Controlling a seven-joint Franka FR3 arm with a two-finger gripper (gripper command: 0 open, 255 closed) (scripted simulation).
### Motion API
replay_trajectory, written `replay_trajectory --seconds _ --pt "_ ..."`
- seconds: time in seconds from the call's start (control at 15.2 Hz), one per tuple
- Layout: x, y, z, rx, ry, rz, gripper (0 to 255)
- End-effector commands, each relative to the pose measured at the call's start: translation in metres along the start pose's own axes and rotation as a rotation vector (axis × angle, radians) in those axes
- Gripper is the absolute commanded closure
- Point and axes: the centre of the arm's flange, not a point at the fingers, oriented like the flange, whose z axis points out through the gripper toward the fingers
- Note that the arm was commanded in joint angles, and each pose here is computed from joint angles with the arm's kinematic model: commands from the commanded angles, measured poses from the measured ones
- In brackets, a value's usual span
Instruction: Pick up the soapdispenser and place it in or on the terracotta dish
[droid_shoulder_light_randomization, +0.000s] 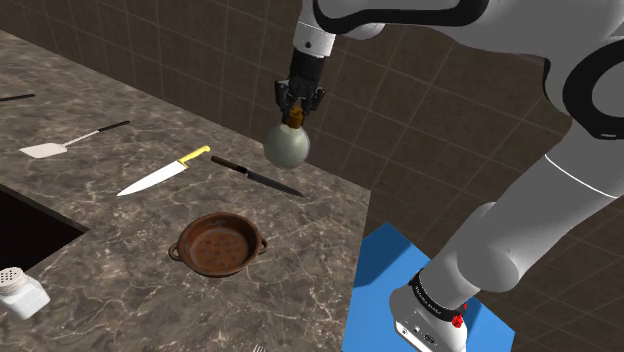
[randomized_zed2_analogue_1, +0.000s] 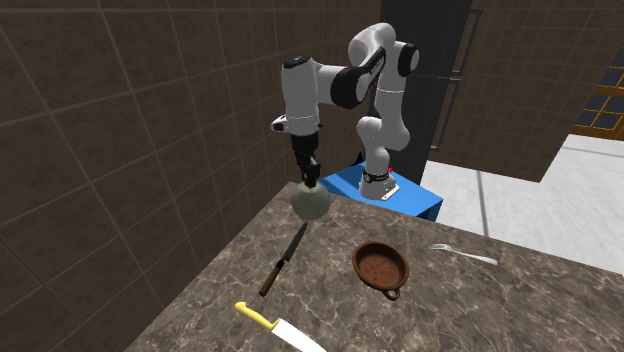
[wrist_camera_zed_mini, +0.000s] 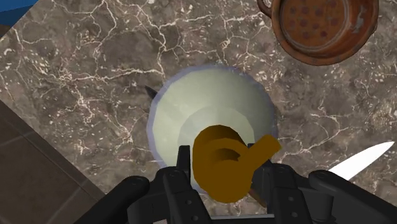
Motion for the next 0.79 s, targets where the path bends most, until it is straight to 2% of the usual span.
replay_trajectory --seconds 0.0,0.73 --pt "-0.017 -0.021 -0.002 0.000 0.000 0.001 255" --pt "-0.100 -0.139 -0.014 0.000 0.000 0.001 255"
